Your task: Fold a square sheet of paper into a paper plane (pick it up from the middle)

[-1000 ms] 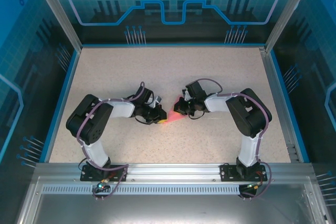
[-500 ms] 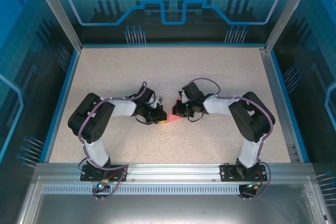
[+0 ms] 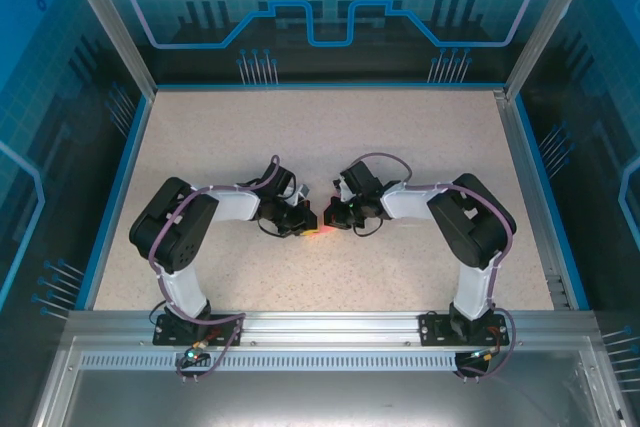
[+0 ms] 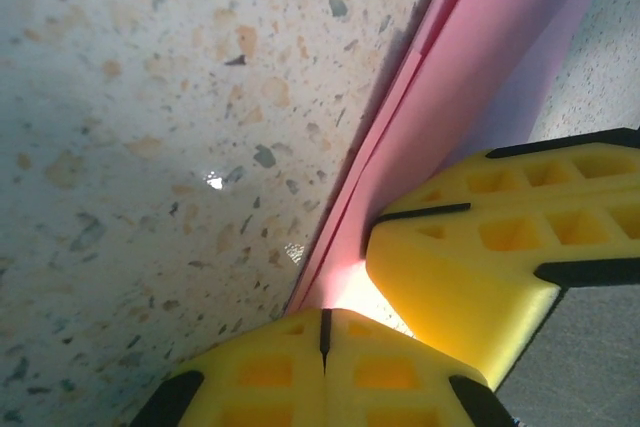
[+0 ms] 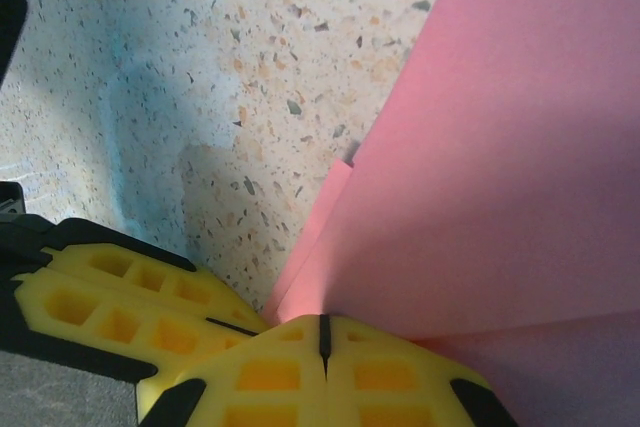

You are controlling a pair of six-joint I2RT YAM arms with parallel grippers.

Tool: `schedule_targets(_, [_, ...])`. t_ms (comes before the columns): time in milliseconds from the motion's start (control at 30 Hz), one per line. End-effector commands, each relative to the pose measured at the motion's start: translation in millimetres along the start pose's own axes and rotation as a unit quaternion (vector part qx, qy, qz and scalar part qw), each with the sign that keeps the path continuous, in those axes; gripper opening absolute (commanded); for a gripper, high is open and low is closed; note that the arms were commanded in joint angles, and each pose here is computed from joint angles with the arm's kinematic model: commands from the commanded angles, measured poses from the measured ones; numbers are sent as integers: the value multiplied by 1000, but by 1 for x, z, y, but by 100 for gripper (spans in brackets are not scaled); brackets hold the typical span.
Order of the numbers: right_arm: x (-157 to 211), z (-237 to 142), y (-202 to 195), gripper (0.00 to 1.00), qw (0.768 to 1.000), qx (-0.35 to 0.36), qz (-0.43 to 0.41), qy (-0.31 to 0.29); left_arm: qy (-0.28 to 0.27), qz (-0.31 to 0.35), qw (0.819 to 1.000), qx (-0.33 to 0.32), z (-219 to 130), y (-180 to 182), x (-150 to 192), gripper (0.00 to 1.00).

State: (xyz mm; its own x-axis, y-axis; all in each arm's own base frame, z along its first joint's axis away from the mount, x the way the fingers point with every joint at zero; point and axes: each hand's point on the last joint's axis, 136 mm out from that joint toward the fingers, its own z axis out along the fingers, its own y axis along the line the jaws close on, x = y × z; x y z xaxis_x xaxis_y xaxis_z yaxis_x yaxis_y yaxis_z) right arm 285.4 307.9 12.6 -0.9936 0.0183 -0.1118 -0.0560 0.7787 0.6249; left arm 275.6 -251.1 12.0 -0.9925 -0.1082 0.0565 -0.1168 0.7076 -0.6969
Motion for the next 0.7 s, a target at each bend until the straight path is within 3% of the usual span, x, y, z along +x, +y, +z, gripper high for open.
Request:
schedule_targets(0, [2,8,-17,3,999,29,21,13,22,-31,997,-74,4,38,17,0])
schedule_targets(433, [-37,-16,-64,3,991,39,122,-42,33,-39,994,-100,4,53,26,0])
schedule_targets(667, [-30,-25,-12,3,998,14,25,-52,33,-40,994,-97,4,51,25,0])
